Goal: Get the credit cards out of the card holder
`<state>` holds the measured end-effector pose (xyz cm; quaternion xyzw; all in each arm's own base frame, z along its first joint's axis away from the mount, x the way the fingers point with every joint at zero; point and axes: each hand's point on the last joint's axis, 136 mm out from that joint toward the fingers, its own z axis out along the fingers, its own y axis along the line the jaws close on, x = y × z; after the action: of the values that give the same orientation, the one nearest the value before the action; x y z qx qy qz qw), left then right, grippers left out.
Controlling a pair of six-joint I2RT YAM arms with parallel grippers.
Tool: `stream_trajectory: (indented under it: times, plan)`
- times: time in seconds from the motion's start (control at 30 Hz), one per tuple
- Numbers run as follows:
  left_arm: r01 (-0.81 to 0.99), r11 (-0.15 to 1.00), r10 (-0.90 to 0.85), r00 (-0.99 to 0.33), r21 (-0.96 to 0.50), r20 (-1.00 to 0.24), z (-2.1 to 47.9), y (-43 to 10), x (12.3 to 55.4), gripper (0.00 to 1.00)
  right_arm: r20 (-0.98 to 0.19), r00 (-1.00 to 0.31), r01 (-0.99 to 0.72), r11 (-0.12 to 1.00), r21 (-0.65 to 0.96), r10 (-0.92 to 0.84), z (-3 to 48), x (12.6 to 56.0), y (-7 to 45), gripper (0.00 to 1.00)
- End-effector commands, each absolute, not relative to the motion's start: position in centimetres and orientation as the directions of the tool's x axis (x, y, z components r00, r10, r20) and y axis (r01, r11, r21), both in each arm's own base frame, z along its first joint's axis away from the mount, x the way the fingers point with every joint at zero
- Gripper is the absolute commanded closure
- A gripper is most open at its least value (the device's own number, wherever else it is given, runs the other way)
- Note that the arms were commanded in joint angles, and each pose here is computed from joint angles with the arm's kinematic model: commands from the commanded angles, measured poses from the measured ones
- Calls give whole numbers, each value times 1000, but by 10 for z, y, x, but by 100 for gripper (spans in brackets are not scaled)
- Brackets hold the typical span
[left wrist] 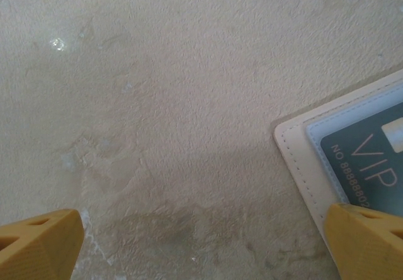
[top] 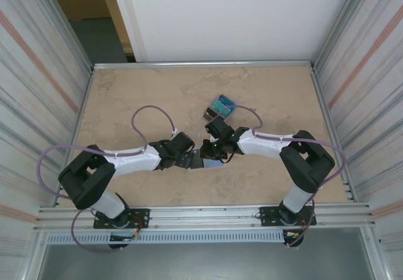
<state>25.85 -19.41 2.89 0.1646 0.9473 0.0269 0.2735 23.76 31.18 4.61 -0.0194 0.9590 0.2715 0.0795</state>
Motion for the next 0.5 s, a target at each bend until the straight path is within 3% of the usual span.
stream_trajectory:
  times: [0.0,0.47]
  plan:
    - [300,938,348,-809,176,-475,22,-188,252,1,-125,-992,-45,841,539,27,41,236,312,84]
    - [299,934,357,-816,196,-455,16,-186,251,1,-82,-995,-1,800,599,59,35,236,310,84]
